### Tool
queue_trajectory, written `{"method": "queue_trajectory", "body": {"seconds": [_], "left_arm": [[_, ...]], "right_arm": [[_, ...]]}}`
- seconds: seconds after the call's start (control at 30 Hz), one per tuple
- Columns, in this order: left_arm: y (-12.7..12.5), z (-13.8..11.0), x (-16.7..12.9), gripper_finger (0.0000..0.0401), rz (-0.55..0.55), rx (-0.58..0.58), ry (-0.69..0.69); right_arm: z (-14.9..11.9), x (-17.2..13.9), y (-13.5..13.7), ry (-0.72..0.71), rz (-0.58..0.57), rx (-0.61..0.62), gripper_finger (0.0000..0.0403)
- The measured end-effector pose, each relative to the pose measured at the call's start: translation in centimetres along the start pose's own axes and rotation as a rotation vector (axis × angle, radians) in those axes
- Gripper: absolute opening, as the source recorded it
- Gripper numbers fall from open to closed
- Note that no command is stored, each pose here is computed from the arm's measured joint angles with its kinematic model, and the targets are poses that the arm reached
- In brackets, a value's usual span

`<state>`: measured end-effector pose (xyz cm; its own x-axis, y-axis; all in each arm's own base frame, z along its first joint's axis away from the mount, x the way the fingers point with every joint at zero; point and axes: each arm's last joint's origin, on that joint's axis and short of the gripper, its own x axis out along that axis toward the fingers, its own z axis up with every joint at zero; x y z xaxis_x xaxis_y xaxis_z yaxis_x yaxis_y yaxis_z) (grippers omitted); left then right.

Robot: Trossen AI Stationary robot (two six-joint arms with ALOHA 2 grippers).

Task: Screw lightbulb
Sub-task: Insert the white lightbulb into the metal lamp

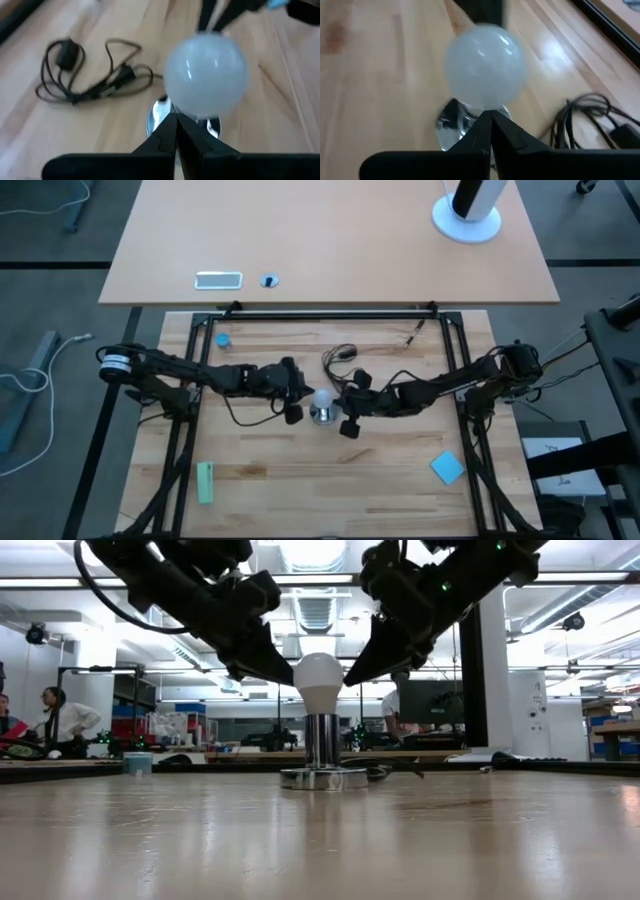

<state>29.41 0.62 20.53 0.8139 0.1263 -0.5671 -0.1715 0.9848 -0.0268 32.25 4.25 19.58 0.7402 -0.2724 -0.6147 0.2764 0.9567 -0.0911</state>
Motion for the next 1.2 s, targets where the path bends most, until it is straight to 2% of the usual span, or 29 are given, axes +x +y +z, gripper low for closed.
{"method": "queue_trajectory", "body": {"seconds": [0.23,0.47,0.7,0.83,0.93,1.03,1.2], "left_arm": [[0.1,-0.6,-0.5,0.0,-0.002,-0.016,0.075],[-0.3,0.0,-0.5,0.0,-0.079,-0.002,0.017],[-0.3,0.1,-0.8,0.0,-0.083,-0.004,0.015],[-0.3,0.2,-2.0,0.0,-0.083,-0.024,0.037],[-0.5,0.8,-3.0,0.0,-0.098,-0.009,-0.006],[-0.9,1.5,-3.5,0.0,-0.117,0.034,-0.077],[-1.3,1.2,-3.0,0.0,-0.126,0.05,-0.069]], "right_arm": [[-1.3,-0.1,-0.6,0.112,-0.104,0.012,0.0],[-0.2,0.0,-0.3,0.007,-0.081,0.034,0.0],[0.3,0.0,-0.2,-0.045,-0.064,0.046,0.0],[0.6,-0.4,-0.3,-0.056,-0.061,0.07,0.0],[1.1,-1.1,-0.5,-0.081,-0.055,0.074,0.0],[1.3,-2.0,-0.7,-0.104,-0.026,0.078,0.0],[0.8,-2.9,-0.9,-0.269,0.158,0.101,0.0]]}}
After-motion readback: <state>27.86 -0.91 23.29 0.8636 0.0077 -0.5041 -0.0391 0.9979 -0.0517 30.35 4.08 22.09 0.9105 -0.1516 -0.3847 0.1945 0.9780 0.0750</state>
